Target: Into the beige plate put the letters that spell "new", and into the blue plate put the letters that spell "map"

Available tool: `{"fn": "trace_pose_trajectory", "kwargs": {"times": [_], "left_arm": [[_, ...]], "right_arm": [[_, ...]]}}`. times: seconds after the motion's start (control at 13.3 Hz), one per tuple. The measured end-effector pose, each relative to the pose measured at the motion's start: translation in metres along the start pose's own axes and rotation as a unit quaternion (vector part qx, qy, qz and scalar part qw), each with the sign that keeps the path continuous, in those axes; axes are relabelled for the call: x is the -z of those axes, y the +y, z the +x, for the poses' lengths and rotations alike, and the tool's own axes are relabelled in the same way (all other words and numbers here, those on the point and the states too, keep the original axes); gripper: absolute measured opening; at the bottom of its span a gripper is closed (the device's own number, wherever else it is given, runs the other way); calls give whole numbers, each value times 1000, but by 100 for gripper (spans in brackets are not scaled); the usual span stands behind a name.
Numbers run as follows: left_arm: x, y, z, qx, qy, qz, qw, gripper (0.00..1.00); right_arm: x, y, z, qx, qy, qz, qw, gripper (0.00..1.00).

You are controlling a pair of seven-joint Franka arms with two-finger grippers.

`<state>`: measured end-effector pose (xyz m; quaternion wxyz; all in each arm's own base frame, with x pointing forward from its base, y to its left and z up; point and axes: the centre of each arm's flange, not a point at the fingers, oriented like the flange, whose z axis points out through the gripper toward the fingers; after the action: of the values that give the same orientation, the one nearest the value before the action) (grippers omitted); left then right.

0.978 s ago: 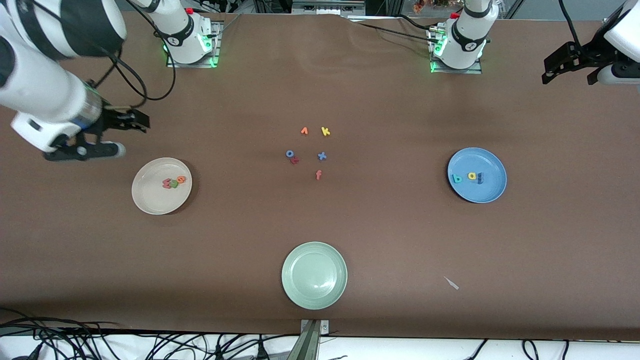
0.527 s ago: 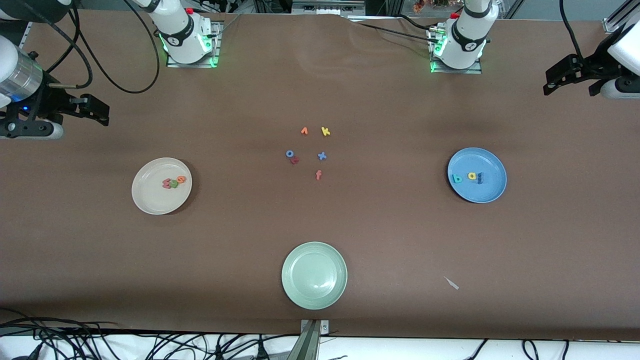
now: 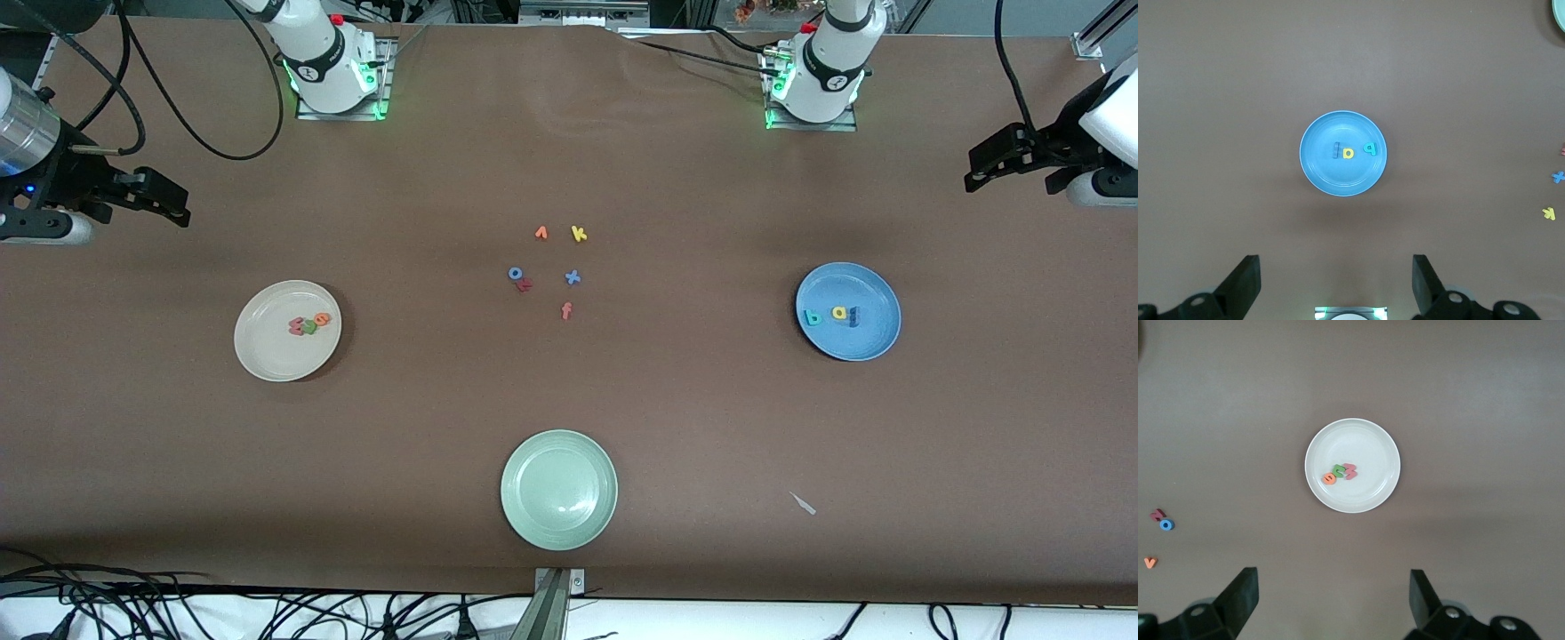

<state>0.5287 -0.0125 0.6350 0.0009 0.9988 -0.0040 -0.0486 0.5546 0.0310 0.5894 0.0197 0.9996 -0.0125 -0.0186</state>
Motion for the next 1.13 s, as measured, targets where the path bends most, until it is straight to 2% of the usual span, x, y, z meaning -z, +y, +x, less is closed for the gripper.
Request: {"fn": "trace_pose_trajectory", "kwargs": {"times": [1.13], "left_arm": [[-1, -5, 0, 5, -4, -1, 1000, 100]], "right_arm": [[-12, 14, 2, -17, -9, 0, 1000, 100]]}}
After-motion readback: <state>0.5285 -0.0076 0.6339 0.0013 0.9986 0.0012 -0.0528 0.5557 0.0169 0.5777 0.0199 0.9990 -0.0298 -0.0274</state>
